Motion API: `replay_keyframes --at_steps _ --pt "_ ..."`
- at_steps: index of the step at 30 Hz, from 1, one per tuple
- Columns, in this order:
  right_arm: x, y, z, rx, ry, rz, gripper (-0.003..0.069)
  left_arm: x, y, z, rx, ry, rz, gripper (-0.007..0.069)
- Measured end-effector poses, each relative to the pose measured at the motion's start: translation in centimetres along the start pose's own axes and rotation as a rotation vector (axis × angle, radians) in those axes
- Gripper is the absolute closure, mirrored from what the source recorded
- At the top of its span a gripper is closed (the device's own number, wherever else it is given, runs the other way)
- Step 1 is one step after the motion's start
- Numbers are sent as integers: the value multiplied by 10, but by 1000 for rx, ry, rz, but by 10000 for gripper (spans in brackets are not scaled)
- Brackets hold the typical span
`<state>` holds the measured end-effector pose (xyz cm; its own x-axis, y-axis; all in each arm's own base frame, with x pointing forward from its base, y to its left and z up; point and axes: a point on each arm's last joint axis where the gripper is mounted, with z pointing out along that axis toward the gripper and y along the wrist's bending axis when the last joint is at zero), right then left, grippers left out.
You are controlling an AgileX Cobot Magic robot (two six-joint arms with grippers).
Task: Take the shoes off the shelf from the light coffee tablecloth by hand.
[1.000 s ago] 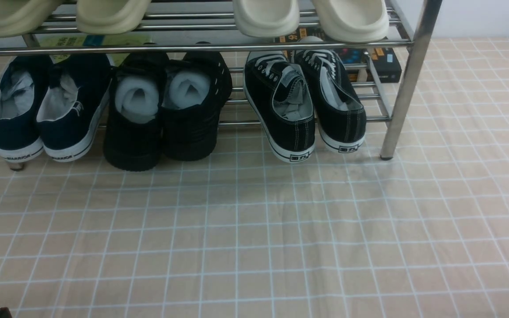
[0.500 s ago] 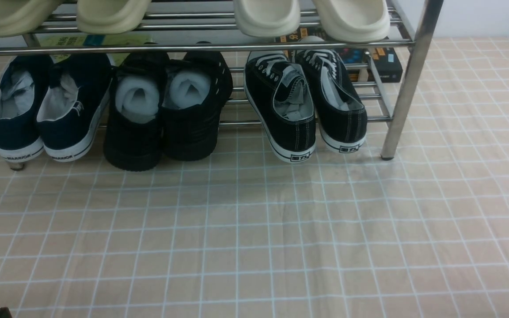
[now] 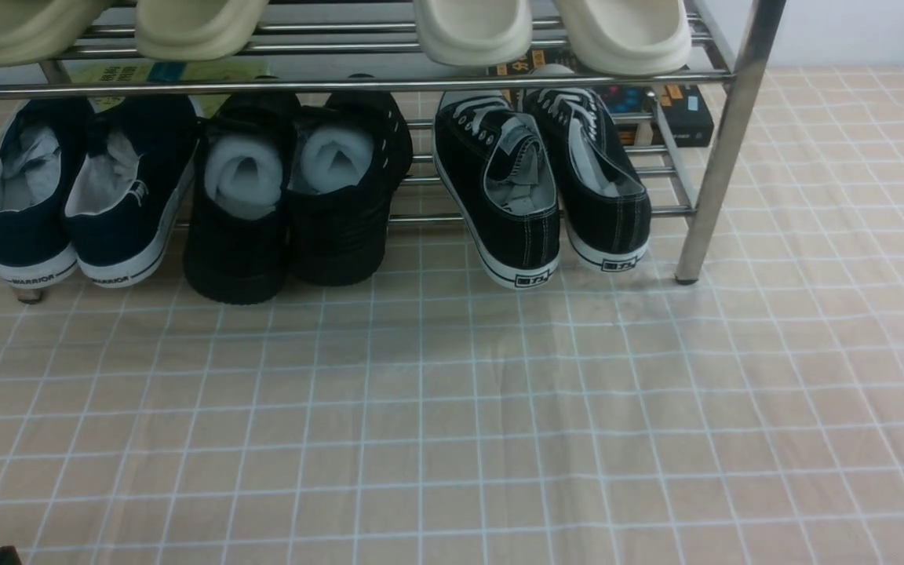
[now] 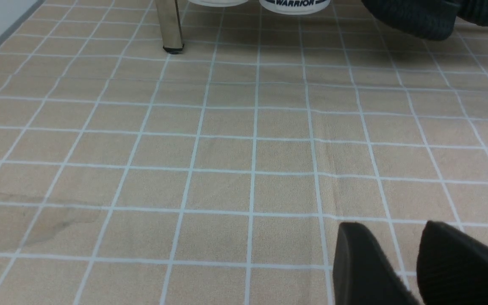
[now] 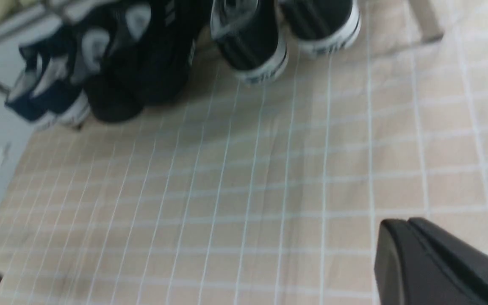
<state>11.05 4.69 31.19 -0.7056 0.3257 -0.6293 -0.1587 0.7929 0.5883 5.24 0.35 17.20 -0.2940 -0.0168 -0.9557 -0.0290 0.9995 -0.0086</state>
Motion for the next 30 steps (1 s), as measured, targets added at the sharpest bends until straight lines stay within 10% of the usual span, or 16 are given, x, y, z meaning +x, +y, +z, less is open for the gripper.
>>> replay_keyframes --at_steps 17,30 --pt "-88 61 106 -350 391 -257 652 0 0 0 0 0 0 385" --pt "-106 120 241 66 510 -543 615 0 0 0 0 0 0 385"
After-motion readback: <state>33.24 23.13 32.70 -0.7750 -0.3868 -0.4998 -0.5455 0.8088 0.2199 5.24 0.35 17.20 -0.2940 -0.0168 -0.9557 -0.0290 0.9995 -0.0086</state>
